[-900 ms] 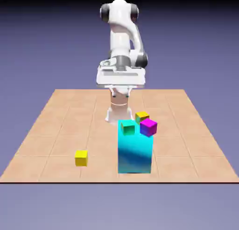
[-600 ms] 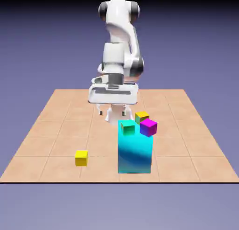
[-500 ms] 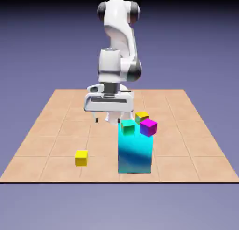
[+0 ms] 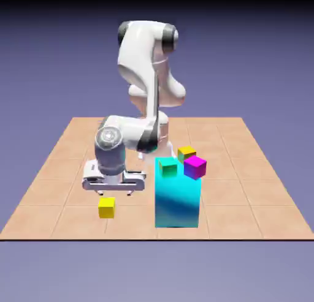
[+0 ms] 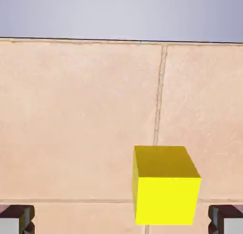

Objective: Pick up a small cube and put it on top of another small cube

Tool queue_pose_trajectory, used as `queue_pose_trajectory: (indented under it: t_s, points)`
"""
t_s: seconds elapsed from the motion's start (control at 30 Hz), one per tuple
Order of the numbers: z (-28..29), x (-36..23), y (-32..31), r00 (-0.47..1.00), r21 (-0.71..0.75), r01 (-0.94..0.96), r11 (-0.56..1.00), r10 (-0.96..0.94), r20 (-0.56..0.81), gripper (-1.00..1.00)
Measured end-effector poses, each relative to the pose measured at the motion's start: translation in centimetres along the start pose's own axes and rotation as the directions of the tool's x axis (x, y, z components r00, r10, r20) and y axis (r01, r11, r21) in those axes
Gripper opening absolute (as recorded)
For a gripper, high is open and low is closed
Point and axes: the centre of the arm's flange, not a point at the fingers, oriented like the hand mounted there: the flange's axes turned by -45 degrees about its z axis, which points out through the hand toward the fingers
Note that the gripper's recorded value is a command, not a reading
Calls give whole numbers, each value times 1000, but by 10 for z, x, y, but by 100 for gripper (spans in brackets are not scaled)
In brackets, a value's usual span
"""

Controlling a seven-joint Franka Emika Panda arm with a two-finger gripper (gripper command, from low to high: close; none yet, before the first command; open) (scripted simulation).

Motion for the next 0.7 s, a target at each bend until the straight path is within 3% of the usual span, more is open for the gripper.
queue_pose_trajectory:
  t_s: [0.17,0.23,0.33,0.37,0.43,0.53,0.7]
  points:
    - [50,20,30,972,29,-11,1000,3,235,0]
    - [51,20,31,971,30,-11,999,3,240,0]
    - [105,19,29,971,29,-11,1000,3,239,0]
    - [116,18,29,971,30,-10,1000,3,239,-100]
    - [116,18,28,971,32,-11,999,3,239,-100]
    - [62,20,30,971,32,-11,999,4,239,-100]
    - [8,57,-54,973,-73,205,976,-195,122,-100]
